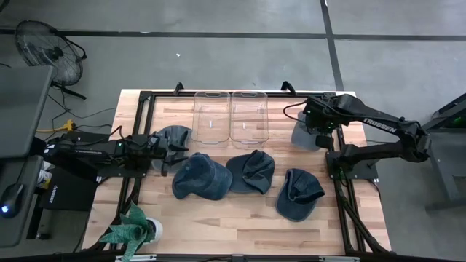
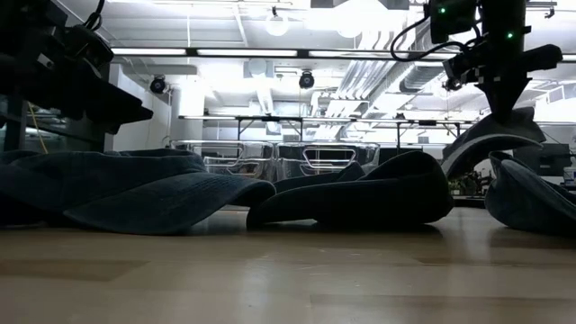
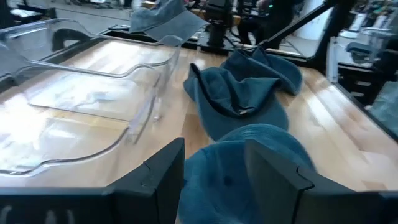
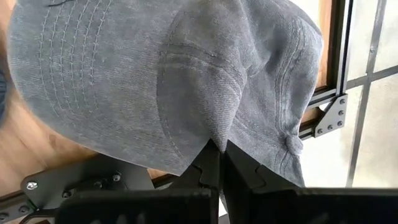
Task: Pick & Place hat
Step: Put the right gray cap into the right transparent bin
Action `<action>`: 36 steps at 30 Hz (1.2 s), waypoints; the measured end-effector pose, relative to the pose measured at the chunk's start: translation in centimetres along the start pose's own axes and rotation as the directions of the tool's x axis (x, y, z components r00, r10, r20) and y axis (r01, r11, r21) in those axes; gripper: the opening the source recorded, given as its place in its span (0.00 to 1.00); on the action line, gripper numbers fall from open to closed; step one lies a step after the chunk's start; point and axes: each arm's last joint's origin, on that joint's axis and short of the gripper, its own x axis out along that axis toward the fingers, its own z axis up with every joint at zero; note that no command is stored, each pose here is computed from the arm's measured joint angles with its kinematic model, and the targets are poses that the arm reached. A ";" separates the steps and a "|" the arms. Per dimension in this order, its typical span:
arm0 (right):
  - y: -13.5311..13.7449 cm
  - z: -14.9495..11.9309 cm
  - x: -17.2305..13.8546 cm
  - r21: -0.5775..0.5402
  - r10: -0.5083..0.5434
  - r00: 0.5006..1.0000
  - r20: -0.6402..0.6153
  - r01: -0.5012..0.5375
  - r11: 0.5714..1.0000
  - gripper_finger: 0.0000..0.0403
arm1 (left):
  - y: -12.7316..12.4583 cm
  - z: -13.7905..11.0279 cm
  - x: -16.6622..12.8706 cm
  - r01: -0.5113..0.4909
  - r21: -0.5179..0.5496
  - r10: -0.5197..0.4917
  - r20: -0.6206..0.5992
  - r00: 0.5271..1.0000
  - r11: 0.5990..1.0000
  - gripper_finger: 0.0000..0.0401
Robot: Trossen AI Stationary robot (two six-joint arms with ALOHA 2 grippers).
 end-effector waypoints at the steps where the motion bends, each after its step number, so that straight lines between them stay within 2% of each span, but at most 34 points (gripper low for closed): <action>1: 0.0 0.0 0.0 0.000 -0.003 1.000 -0.001 0.003 1.000 0.00 | 0.0 0.0 0.0 -0.005 0.002 0.005 0.000 1.000 1.000 0.41; 7: -0.2 0.0 -0.5 0.003 -0.008 1.000 0.008 0.008 1.000 0.00 | 0.1 0.3 0.0 -0.030 0.000 0.030 0.033 0.999 1.000 0.41; 12: -1.0 0.4 -2.9 0.031 -0.037 0.994 0.103 0.034 0.999 0.00 | 0.0 1.2 -0.1 -0.057 0.042 0.051 0.133 0.990 0.997 0.41; 16: -1.2 0.8 -4.9 0.031 -0.070 0.978 0.198 0.065 0.997 0.00 | 0.1 1.6 -0.2 -0.102 0.035 0.094 0.175 0.980 0.994 0.41; 23: -0.9 1.9 -7.5 0.100 -0.151 0.921 0.359 0.123 0.987 0.00 | 0.2 1.6 -0.2 -0.129 0.022 0.123 0.181 0.976 0.991 0.41; 28: -0.3 3.4 -8.0 0.095 -0.175 0.874 0.453 0.148 0.984 0.00 | 0.2 1.7 -0.2 -0.129 0.022 0.123 0.182 0.976 0.991 0.41; 32: 0.3 5.6 -8.0 0.081 -0.253 0.834 0.491 0.245 0.966 0.00 | 0.2 1.7 -0.2 -0.130 0.021 0.124 0.182 0.975 0.991 0.41; 36: 0.9 8.1 -7.6 0.077 -0.347 0.792 0.502 0.359 0.930 0.00 | 0.2 1.7 -0.2 -0.132 0.021 0.126 0.182 0.975 0.991 0.41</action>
